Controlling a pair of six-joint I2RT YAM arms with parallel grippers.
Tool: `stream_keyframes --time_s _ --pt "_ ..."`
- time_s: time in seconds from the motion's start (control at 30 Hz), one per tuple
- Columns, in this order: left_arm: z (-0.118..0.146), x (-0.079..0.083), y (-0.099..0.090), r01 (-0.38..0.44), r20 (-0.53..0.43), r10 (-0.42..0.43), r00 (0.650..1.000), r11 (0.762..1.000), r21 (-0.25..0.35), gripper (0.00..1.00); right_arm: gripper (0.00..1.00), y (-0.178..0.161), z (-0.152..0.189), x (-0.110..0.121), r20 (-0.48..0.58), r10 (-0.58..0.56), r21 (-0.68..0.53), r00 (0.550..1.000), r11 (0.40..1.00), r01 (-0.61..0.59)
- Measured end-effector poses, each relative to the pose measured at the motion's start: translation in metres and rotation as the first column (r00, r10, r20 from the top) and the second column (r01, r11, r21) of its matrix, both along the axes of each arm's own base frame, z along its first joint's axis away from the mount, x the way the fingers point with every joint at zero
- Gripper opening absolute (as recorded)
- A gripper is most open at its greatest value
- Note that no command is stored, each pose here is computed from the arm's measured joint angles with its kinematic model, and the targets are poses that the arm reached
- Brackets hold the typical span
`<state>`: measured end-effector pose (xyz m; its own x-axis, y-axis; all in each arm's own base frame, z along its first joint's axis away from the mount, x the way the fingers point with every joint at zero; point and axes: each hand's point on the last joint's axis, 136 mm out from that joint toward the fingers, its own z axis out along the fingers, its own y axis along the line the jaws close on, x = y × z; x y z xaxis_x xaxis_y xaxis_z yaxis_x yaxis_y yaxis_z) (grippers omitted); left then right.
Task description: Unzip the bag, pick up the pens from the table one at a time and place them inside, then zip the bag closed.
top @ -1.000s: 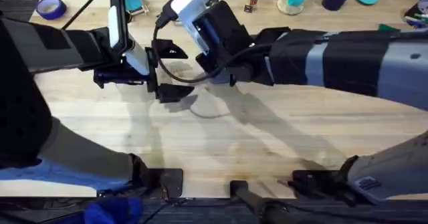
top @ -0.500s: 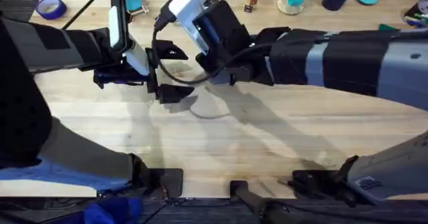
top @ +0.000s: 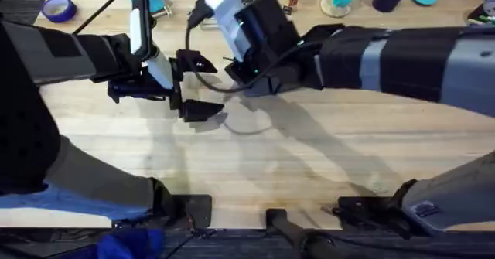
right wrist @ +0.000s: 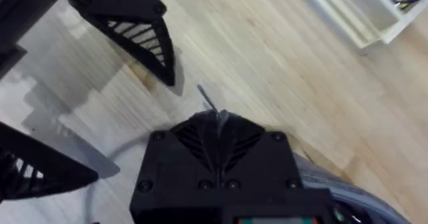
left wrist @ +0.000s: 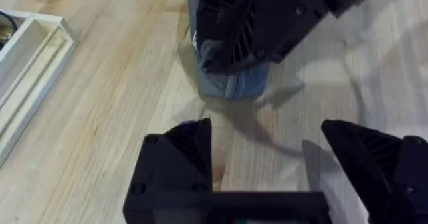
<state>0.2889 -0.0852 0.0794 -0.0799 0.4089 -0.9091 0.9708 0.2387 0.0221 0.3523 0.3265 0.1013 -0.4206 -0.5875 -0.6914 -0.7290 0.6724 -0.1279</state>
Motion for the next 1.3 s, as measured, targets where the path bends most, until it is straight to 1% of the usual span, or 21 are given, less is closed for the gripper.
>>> stream_keyframes --time_s 0.1,0.27,0.47,0.87,1.03,1.13,1.3 --pt "-0.002 0.000 0.001 0.000 -0.003 0.000 1.000 1.000 0.013 0.995 0.030 -0.005 -0.002 0.003 -0.053 0.012 0.044 0.999 0.999 -0.010" --pt "-0.003 0.000 0.001 0.000 -0.004 0.000 1.000 1.000 0.016 0.995 0.029 -0.012 0.000 0.007 -0.126 0.050 0.134 0.991 0.990 -0.033" --pt "-0.003 0.000 0.001 0.000 -0.004 0.000 1.000 1.000 0.017 0.995 0.030 -0.021 0.007 0.009 -0.204 0.116 0.257 0.972 0.965 -0.062" --pt "-0.003 0.000 0.002 0.000 -0.002 0.000 1.000 1.000 0.021 0.995 0.030 -0.037 0.027 0.007 -0.279 0.253 0.454 0.926 0.885 -0.105" --pt "-0.004 0.000 0.002 0.000 -0.001 0.000 1.000 1.000 0.028 0.995 0.030 -0.042 0.031 0.007 -0.289 0.274 0.486 0.917 0.867 -0.106" --pt "-0.003 0.003 0.001 0.006 0.022 -0.006 1.000 1.000 0.026 0.995 0.030 -0.041 0.032 0.006 -0.291 0.283 0.493 0.914 0.863 -0.110" --pt "-0.001 0.004 -0.010 0.041 0.053 -0.042 0.998 0.999 0.021 0.995 0.030 -0.041 0.032 0.005 -0.291 0.288 0.497 0.912 0.860 -0.113"
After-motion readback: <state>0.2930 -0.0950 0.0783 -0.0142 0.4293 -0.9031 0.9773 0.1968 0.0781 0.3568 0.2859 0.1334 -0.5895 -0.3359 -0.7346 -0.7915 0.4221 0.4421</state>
